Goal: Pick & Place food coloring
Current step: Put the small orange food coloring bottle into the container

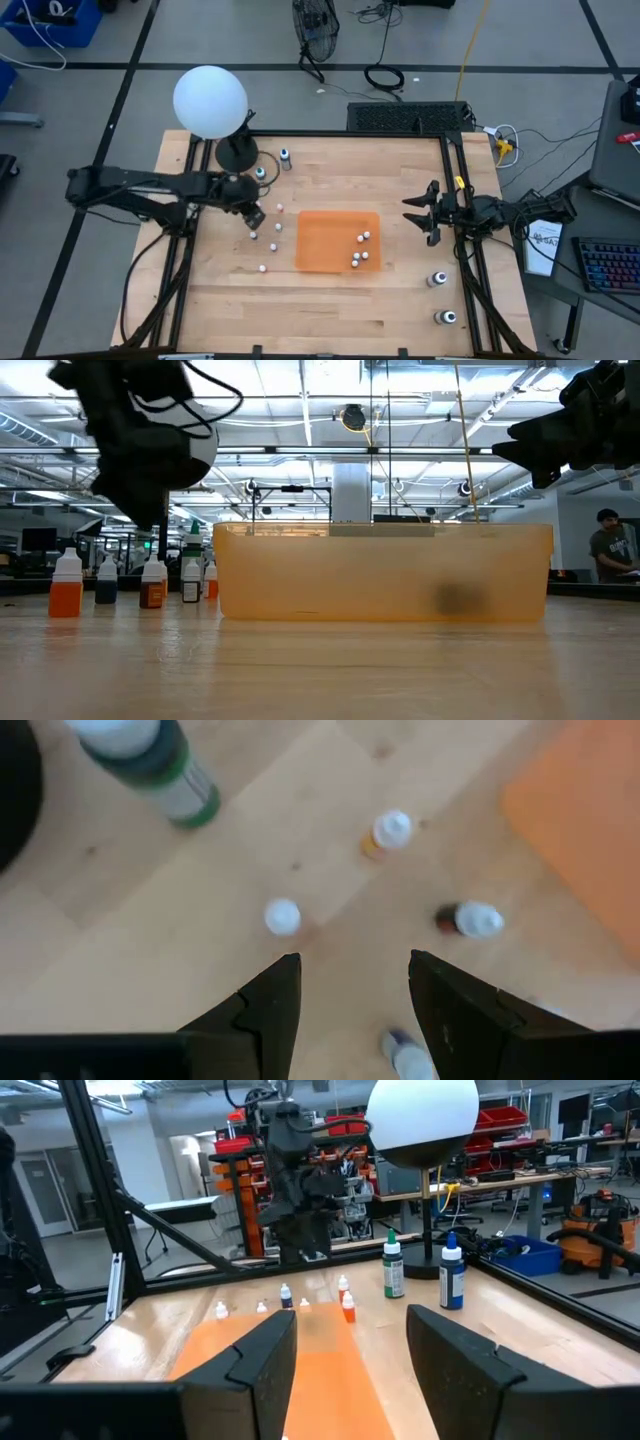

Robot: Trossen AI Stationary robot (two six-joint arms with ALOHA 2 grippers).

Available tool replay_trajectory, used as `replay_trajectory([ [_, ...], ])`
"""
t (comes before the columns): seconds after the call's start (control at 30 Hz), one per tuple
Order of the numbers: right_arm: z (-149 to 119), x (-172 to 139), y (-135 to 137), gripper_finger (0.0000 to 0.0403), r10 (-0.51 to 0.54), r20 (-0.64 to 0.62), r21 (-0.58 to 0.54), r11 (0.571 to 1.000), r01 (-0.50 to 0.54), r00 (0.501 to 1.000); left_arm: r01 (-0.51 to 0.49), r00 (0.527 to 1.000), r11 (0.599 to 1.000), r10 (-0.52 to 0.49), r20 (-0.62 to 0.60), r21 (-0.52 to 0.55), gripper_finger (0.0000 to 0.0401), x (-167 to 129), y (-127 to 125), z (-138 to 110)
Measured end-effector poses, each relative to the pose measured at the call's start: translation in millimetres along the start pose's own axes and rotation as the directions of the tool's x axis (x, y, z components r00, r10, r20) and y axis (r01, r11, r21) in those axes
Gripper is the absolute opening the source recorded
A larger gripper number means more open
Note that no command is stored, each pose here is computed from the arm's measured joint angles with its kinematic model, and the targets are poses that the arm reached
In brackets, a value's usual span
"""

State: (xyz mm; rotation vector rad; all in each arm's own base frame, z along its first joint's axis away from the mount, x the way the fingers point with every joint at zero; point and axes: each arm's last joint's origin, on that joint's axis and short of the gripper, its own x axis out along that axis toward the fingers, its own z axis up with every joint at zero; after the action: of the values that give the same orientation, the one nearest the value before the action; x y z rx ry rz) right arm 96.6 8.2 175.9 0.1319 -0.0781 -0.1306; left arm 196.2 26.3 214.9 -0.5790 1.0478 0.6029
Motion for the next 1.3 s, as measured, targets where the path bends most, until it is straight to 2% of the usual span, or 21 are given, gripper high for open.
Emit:
replay_trajectory([
  [0.17, 0.0, 0.0, 0.0, 0.0179, 0.0, 0.0, 0.0, 1.0, 0.0, 1.0, -0.079, 0.995, 0.997, 0.079, -0.065, -0.01, 0.0186, 20.3, 7.2, 15.8],
  [0.43, 0.0, 0.0, 0.0, 0.0177, 0.0, 0.0, 0.0, 1.0, 0.0, 1.0, -0.171, 0.971, 0.985, 0.168, -0.17, -0.005, 0.0186, 47.3, 20.2, 22.4],
  [0.7, 0.0, 0.0, 0.0, 0.018, 0.0, 0.0, 0.0, 1.0, 0.0, 1.0, -0.177, 0.963, 0.983, 0.183, -0.196, 0.047, 0.0186, 66.3, 17.8, 24.2],
  [0.87, -0.1, 0.0, 0.0, 0.0177, 0.0, 0.0, 0.0, 1.0, 0.0, 1.0, -0.142, 0.963, 0.988, 0.152, -0.222, 0.063, 0.0186, 73.9, 15.7, 24.3],
  [1.3, -0.3, 0.0, 0.0, 0.0178, 0.0, -0.002, -0.001, 1.0, 0.0, 1.0, -0.141, 0.959, 0.988, 0.152, -0.238, 0.061, 0.0186, 76.4, 15.8, 23.5],
])
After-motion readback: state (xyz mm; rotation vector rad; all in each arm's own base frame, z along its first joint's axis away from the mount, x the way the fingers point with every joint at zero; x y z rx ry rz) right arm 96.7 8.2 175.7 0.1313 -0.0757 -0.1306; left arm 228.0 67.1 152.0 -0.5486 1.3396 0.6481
